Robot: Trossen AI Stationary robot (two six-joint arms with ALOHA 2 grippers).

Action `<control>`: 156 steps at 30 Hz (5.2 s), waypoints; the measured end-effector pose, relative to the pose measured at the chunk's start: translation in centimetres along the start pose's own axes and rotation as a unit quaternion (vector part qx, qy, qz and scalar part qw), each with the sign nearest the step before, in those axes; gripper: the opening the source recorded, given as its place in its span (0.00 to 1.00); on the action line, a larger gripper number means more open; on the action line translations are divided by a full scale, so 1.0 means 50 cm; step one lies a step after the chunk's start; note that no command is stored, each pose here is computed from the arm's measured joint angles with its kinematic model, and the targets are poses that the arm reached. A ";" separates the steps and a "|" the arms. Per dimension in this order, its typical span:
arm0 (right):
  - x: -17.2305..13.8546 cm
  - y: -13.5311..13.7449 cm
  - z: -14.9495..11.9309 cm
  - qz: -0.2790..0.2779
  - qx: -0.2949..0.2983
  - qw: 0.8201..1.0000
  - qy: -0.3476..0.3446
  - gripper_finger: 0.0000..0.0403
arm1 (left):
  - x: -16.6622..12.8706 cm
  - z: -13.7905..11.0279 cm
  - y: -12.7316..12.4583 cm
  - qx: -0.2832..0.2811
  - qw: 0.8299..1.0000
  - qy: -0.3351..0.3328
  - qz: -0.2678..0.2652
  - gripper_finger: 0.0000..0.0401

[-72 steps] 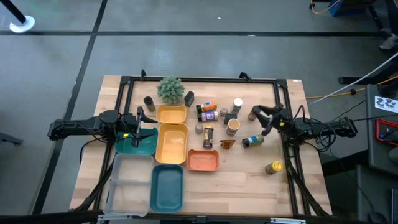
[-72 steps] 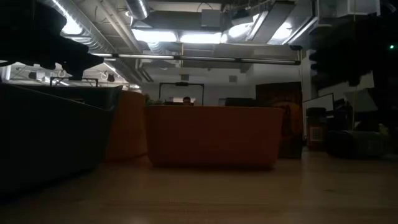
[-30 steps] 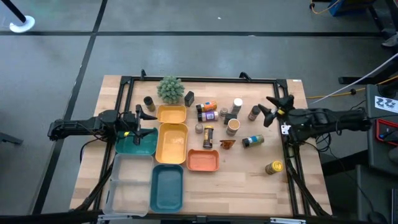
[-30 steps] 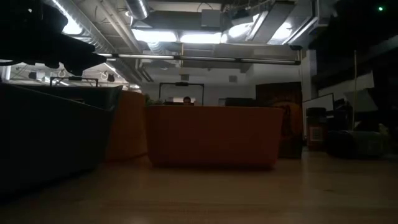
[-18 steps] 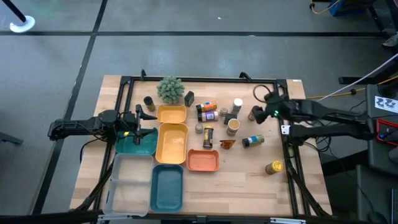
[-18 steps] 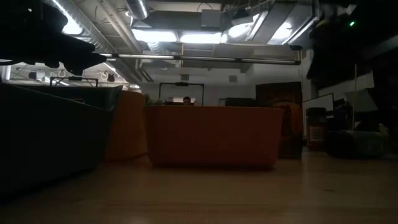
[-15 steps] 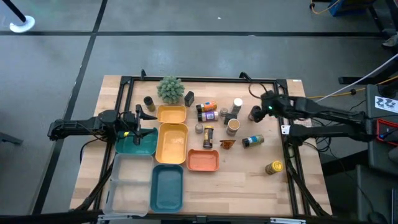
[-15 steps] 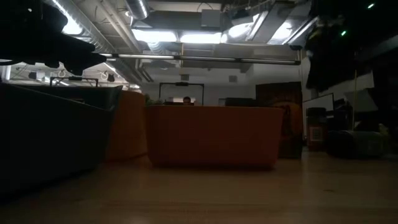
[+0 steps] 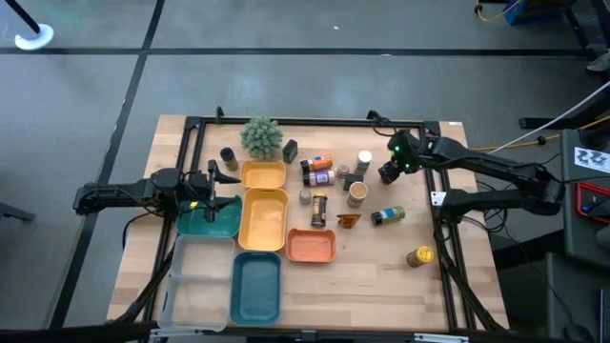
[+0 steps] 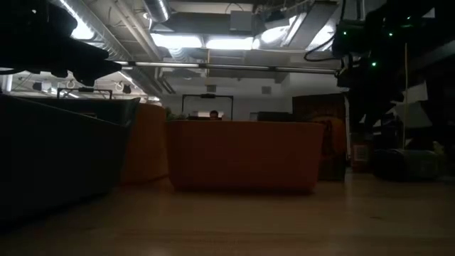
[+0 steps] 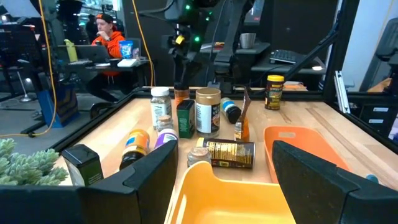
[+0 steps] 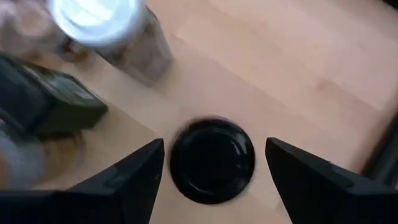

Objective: Sort spices by type
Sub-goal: Put the black seasoning bottle into the bottom yellow bin

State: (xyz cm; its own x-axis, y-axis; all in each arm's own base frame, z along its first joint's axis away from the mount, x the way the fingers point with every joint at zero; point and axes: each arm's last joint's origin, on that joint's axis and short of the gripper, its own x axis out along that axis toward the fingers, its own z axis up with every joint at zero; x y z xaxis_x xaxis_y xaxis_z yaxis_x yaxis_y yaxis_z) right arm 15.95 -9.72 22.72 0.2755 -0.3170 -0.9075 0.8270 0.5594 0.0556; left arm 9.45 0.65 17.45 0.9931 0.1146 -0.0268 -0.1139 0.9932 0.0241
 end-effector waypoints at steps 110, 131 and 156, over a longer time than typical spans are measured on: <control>0.097 0.505 0.160 0.340 -0.420 0.810 -0.229 0.53 | 0.010 0.021 0.006 -0.095 0.993 -0.051 0.056 0.63; 0.110 0.509 0.162 0.320 -0.414 0.817 -0.242 0.53 | 0.141 0.039 -0.025 -0.072 0.993 0.091 0.032 0.22; 0.117 0.509 0.159 0.317 -0.416 0.820 -0.231 0.53 | 0.199 -0.004 -0.031 -0.098 0.971 0.204 0.072 0.01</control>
State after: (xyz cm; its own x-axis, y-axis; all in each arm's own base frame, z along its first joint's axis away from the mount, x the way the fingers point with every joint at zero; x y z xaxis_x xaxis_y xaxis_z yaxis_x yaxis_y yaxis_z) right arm 42.48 -3.42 22.11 0.8364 0.0914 -0.5405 -0.1231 0.9921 -0.0228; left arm 19.51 0.26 16.95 0.8768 0.2126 -0.4312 -0.2945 0.9465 -0.1321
